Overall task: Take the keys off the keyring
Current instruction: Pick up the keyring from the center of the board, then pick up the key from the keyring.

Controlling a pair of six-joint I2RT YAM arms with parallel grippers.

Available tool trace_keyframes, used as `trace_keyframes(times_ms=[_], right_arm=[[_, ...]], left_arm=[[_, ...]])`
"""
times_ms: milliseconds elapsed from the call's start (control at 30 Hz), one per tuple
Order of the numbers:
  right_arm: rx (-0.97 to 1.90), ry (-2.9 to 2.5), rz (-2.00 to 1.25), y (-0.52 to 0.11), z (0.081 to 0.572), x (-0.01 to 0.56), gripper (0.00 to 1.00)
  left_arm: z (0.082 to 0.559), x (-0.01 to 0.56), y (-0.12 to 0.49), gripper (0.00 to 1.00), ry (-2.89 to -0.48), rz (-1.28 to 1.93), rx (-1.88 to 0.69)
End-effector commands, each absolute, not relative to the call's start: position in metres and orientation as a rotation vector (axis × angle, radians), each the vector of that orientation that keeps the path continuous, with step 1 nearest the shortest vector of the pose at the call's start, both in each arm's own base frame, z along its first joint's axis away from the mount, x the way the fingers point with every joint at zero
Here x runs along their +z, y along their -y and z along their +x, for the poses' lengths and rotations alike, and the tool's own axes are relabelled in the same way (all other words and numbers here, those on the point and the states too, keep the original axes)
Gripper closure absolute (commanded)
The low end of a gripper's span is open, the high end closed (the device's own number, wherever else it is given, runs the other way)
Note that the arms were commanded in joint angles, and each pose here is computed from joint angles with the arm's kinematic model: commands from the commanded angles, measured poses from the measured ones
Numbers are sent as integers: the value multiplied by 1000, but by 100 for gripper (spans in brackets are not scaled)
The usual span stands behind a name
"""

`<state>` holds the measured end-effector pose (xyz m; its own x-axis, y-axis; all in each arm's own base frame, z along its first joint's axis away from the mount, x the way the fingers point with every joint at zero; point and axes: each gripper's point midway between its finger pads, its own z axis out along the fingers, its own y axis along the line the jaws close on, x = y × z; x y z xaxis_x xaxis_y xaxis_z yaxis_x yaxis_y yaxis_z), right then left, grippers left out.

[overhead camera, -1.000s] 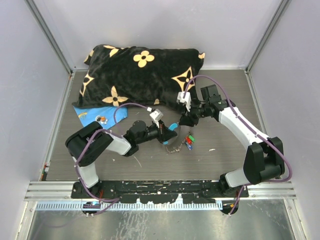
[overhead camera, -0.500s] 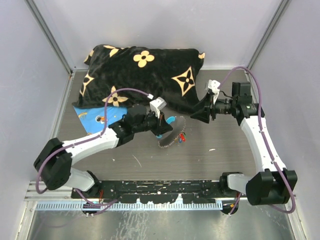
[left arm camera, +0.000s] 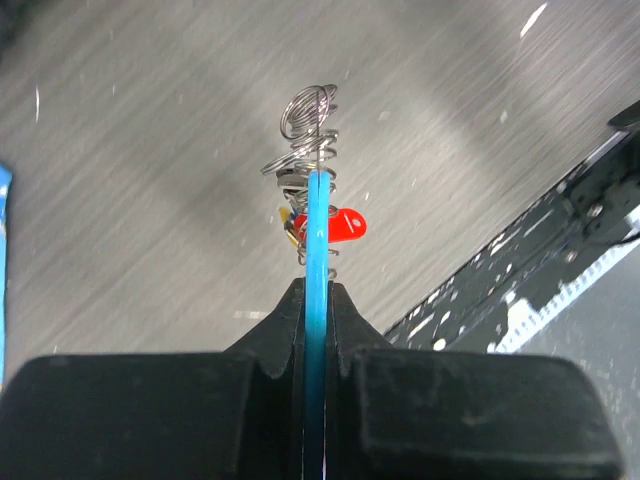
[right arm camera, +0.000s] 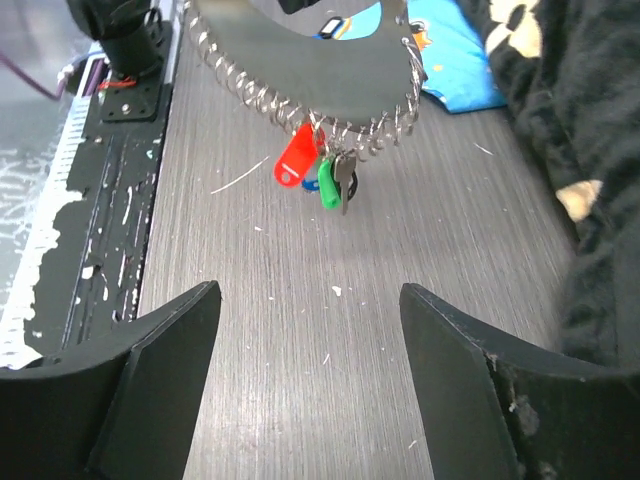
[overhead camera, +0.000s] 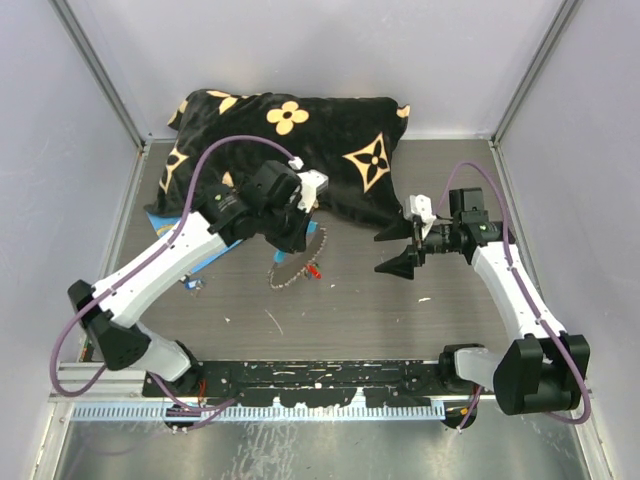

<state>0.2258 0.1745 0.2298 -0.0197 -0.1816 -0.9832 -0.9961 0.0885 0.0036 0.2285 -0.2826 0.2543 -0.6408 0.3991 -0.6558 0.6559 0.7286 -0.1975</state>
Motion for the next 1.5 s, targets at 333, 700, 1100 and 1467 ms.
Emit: trace_keyframes(times_ms=[333, 700, 1100, 1467], right_arm=[[994, -1340, -1335, -214, 233, 220, 28], [1098, -1142, -1324, -235, 198, 247, 27], [1180, -1071, -1290, -250, 186, 282, 36], [1322, -1147, -1086, -268, 187, 301, 30]], left_arm=[[184, 229, 219, 100, -2803, 996, -64], [196, 302, 245, 100, -2392, 1063, -305], [174, 382, 281, 100, -1909, 1050, -752], [172, 407, 290, 100, -1821, 933, -869]])
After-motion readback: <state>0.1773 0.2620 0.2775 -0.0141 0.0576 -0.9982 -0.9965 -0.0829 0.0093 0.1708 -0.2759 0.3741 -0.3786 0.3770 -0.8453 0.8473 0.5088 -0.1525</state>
